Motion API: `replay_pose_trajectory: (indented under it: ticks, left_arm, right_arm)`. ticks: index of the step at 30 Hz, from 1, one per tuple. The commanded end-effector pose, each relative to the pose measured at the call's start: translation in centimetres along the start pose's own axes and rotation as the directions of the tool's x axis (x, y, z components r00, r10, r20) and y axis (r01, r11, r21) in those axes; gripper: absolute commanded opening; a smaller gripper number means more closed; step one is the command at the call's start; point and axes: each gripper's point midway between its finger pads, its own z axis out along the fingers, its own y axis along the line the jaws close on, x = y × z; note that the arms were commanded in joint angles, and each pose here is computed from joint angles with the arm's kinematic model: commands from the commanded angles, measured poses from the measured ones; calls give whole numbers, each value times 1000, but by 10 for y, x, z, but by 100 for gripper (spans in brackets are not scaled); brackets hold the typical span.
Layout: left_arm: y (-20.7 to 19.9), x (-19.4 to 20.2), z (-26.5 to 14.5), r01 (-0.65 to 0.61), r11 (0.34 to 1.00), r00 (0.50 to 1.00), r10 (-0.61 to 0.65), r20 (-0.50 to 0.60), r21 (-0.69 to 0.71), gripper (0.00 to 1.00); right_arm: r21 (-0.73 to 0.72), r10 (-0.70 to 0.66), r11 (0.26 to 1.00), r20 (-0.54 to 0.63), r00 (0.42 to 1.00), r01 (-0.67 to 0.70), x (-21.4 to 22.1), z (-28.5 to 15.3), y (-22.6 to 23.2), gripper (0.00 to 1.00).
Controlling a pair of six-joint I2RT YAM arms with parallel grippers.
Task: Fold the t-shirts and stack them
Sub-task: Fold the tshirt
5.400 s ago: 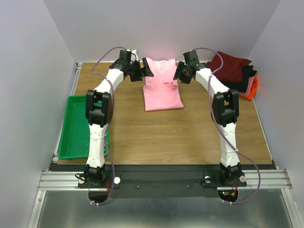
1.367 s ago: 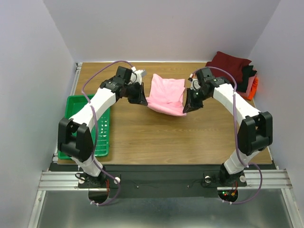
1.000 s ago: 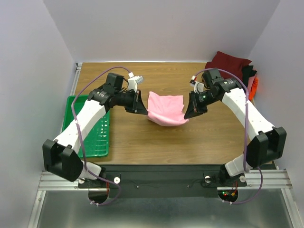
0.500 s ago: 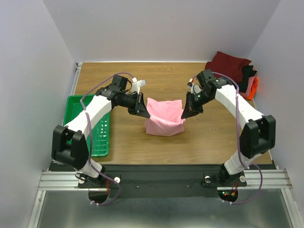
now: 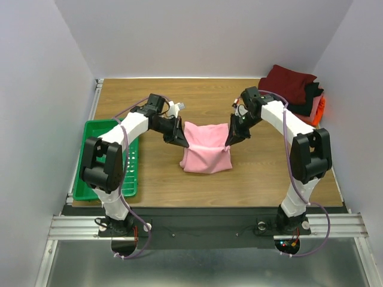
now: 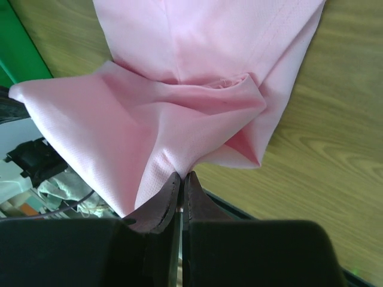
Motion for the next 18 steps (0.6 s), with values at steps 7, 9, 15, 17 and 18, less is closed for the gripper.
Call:
replay_pose_trajectory:
  ticks: [7, 9, 15, 17, 18]
  left_arm:
    - [-5, -61, -5, -37, 998, 995, 32, 91, 58, 0]
    - [3, -74, -4, -23, 998, 994, 17, 110, 56, 0]
    - [24, -120, -8, 28, 997, 977, -42, 209, 69, 0]
    - [31, -146, -9, 23, 997, 966, -40, 257, 69, 0]
    - [28, -164, -9, 12, 996, 951, -37, 306, 84, 1]
  right_arm:
    - [-41, -21, 999, 90, 996, 24, -51, -3, -2, 0]
    - [-55, -26, 998, 110, 994, 32, -63, -5, -1, 0]
    - [-76, -28, 996, 176, 984, 42, -115, -2, 1, 0]
    - [-82, -18, 996, 236, 971, 39, -140, -3, 1, 0]
    - [-91, 22, 996, 267, 964, 2, -154, 0, 0, 2]
